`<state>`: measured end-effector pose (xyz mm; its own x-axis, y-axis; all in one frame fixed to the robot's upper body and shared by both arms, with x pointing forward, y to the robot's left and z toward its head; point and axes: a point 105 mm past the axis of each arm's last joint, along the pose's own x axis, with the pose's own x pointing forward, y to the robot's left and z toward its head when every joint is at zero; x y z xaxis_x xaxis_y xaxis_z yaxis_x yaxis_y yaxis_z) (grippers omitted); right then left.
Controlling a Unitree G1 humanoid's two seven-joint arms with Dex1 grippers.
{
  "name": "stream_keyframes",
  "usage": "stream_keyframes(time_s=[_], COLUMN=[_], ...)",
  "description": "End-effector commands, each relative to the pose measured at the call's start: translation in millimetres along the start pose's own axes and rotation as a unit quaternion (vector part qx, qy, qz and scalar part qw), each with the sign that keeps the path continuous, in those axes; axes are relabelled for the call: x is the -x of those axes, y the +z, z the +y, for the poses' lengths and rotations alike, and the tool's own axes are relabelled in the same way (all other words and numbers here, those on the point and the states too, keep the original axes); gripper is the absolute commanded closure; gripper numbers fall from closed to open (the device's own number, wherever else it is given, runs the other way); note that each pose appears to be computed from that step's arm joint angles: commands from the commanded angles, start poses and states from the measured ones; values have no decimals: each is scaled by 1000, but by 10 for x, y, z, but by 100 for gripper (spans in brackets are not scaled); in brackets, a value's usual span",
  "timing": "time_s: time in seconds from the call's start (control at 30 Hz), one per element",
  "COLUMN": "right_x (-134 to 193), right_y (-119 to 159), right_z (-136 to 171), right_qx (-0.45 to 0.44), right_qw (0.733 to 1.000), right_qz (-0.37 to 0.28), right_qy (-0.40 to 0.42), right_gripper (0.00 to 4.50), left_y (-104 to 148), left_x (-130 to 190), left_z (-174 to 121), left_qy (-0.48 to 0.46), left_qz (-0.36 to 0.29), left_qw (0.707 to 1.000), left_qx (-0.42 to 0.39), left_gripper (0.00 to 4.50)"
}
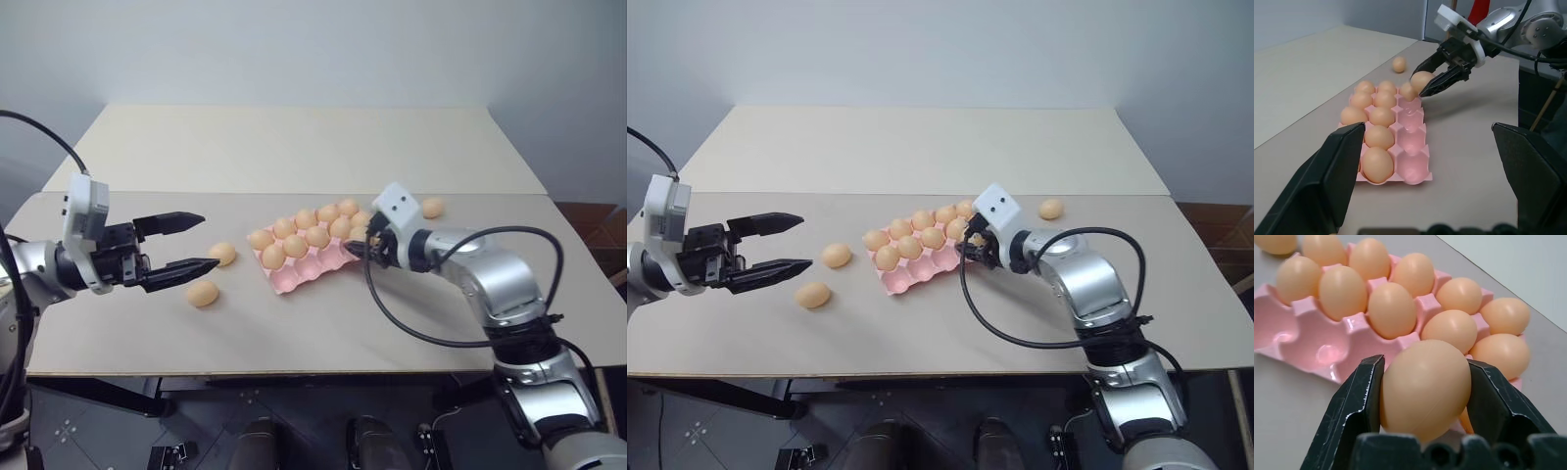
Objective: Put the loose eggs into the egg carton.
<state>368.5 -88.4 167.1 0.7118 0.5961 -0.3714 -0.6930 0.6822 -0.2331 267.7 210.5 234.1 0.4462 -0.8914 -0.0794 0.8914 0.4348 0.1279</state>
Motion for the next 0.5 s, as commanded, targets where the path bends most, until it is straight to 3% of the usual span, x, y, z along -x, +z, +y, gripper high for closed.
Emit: stream_keyframes(time_s=[0.03, 0.13, 0.23, 0.37, 0.5], right_x=[-6, -65, -91, -49, 114], right_y=[230, 250, 236, 258, 369], right_z=[-47, 15, 26, -38, -100], right_qx=[23, 24, 25, 25, 31], right_qw=[999, 999, 999, 999, 997], right_qz=[-38, -41, -39, -43, -62], right_qy=[-15, -6, -6, -21, -31], right_gripper=[190, 190, 130, 5, 5], left_y=[96, 93, 94, 81, 65], left_x=[-2, -4, 1, 7, 10], left_z=[-14, -16, -24, -38, -53], left_qy=[-7, -7, -7, -6, -7], left_qz=[-16, -16, -17, -16, -16], left_qw=[1000, 1000, 1000, 1000, 1000], left_qx=[-10, -11, -10, -10, -9], left_gripper=[0, 0, 0, 0, 0])
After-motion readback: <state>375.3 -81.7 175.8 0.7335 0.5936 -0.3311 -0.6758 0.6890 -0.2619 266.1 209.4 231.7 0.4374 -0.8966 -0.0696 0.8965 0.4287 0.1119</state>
